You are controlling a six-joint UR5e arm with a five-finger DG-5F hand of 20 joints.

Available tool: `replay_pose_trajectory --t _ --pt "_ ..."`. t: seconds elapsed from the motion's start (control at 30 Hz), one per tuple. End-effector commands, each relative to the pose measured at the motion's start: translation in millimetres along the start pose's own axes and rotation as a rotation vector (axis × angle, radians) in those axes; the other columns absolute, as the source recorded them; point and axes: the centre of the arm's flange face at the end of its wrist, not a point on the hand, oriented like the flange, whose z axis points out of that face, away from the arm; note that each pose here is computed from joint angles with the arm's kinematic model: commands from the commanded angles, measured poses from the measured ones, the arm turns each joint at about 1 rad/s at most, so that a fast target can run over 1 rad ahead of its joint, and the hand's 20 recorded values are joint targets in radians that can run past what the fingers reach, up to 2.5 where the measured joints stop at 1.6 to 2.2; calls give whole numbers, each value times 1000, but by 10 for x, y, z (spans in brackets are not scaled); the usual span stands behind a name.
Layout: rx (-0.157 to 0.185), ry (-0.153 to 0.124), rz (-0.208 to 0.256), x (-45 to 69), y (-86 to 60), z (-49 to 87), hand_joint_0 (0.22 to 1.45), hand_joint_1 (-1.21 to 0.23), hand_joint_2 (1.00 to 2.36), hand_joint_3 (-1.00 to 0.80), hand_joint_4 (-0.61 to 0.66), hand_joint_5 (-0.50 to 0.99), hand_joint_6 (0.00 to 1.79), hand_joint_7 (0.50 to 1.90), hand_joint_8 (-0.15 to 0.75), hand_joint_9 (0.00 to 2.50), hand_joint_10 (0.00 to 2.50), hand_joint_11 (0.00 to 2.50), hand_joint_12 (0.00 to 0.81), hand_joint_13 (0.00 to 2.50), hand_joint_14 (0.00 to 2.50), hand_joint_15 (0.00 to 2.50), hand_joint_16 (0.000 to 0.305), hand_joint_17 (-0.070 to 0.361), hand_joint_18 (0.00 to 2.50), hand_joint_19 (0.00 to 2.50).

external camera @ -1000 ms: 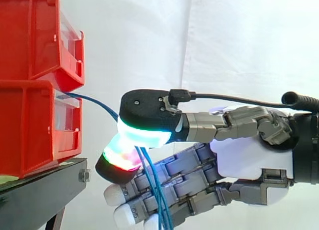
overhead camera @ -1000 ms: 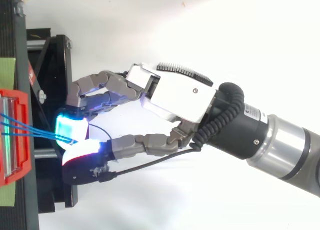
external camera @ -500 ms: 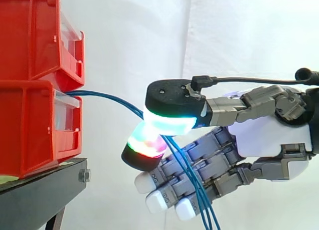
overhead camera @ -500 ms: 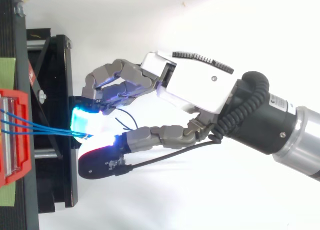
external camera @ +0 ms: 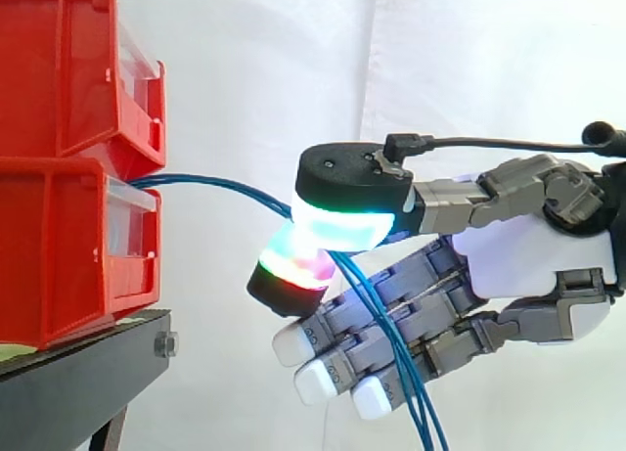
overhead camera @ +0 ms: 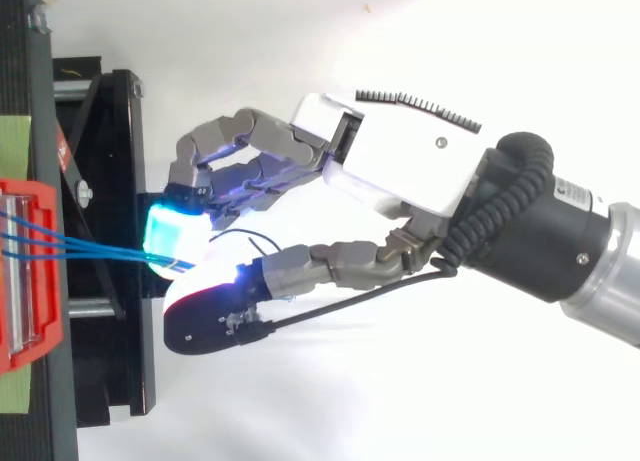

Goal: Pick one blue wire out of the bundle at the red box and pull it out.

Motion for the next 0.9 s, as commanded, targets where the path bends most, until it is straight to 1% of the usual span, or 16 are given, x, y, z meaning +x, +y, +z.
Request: replay_pose_trajectory --t 0.0,0.03,0.07,0.1,0.17,0.23,0.3,0.37,0.47,0.5,0.6,0.67,0.73,0.83,0.87 --pt "0 -2 1 -14 6 6 654 -810 1010 -358 107 -148 779 1108 244 989 14 418 362 843 13 370 48 107 727 561" --pt "2 -3 0 -25 -3 8 669 -823 1011 -337 54 -158 797 1104 240 984 14 425 364 844 13 367 47 106 729 577" --pt "2 -3 0 -25 -3 8 698 -844 1012 -321 39 -178 826 1033 229 930 14 441 363 844 15 364 48 107 737 559" --pt "-1 -3 2 -28 15 8 722 -866 1013 -303 60 -184 829 995 234 920 16 444 361 841 13 364 48 108 737 551" --pt "2 -5 0 -36 -5 13 745 -885 1014 -277 137 -194 837 946 242 875 14 440 357 829 13 370 48 107 727 546" --pt "0 -6 2 -49 11 17 761 -879 1011 -325 165 -201 841 922 250 855 14 451 359 822 13 362 48 108 727 540" --pt "0 -8 2 -60 9 22 731 -911 1006 -419 192 -204 838 878 253 833 14 453 358 821 15 360 48 108 744 522" --pt "-1 -8 2 -66 24 16 665 -897 1000 -500 202 -198 826 863 258 860 15 459 359 821 13 371 48 108 732 538" --pt "-2 -10 3 -90 37 24 598 -821 1000 -500 207 -170 783 923 272 927 15 471 367 837 14 378 48 109 737 566" --pt "0 -13 2 -115 41 28 585 -788 1000 -500 202 -159 765 955 281 948 16 464 368 840 14 376 49 109 739 574" --pt "1 -11 1 -137 41 32 579 -724 1000 -500 199 -141 742 1001 288 992 15 477 376 854 13 375 49 110 749 581" --pt "0 -10 2 -135 48 34 597 -715 1000 -494 193 -138 744 1019 287 1000 15 477 374 860 13 382 48 109 749 585" --pt "0 -10 2 -135 48 34 607 -713 1003 -464 182 -139 760 1005 292 1013 17 492 373 866 13 380 48 109 755 585" --pt "0 -11 4 -136 48 34 626 -723 1007 -412 158 -145 773 1039 299 1018 15 494 373 872 13 381 48 108 756 586" --pt "1 -9 3 -135 41 32 629 -736 1007 -403 168 -158 807 965 296 1008 16 502 374 872 14 384 48 108 758 576"
